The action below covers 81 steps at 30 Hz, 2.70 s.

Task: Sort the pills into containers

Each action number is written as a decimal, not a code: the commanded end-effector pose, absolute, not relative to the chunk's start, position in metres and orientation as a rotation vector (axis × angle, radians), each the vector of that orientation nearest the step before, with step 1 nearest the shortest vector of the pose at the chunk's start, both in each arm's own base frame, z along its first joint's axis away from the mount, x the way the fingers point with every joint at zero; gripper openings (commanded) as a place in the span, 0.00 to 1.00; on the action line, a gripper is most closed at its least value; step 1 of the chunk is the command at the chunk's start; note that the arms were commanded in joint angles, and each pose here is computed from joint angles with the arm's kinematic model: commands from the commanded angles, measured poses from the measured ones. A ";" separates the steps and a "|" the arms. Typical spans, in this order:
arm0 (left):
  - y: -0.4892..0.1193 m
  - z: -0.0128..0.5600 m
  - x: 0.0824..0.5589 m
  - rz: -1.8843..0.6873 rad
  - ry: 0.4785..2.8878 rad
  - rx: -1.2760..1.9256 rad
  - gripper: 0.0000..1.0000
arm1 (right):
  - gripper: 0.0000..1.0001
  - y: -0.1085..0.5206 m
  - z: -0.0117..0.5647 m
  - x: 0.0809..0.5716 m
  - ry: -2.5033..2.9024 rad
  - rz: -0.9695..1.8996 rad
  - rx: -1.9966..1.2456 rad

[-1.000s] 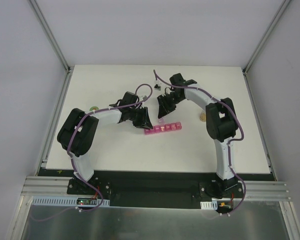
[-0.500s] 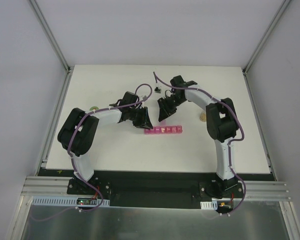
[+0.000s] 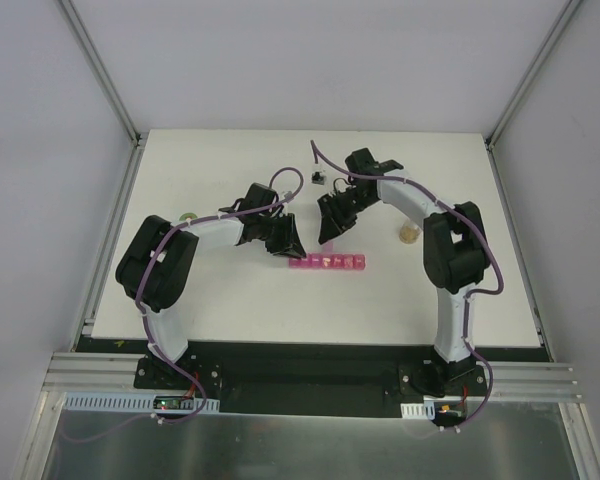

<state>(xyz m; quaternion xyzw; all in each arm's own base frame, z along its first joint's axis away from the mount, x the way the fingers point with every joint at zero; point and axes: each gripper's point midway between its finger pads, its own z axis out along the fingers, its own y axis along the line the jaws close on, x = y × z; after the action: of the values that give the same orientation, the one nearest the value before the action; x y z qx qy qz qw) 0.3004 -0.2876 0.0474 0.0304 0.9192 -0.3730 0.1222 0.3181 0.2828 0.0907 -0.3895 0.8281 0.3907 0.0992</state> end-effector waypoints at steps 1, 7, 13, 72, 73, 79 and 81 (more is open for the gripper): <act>-0.271 0.024 0.296 -0.967 2.775 0.024 0.22 | 0.36 0.282 0.109 0.301 2.411 1.182 -1.206; -0.270 0.024 0.295 -0.966 2.776 0.023 0.22 | 0.38 0.280 0.104 0.300 2.424 1.163 -1.215; -0.269 0.023 0.293 -0.968 2.780 0.027 0.22 | 0.52 0.282 0.119 0.320 2.367 1.121 -1.209; -0.265 0.017 0.293 -0.973 2.799 -0.006 0.20 | 0.36 0.274 0.075 0.282 2.529 1.093 -1.330; -0.266 0.017 0.292 -0.972 2.801 -0.004 0.20 | 0.36 0.273 0.074 0.280 2.539 1.098 -1.331; -0.265 0.018 0.291 -0.972 2.800 -0.004 0.20 | 0.36 0.271 0.067 0.273 2.566 1.126 -1.329; -0.265 0.017 0.291 -0.972 2.801 -0.006 0.20 | 0.35 0.270 0.066 0.272 2.569 1.127 -1.334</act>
<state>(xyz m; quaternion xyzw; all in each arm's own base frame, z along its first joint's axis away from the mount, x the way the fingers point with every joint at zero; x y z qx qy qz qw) 0.3019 -0.2849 0.0437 0.0149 0.9206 -0.3736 0.1130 0.2833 0.2754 0.0683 -0.4372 0.8227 0.3610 0.0428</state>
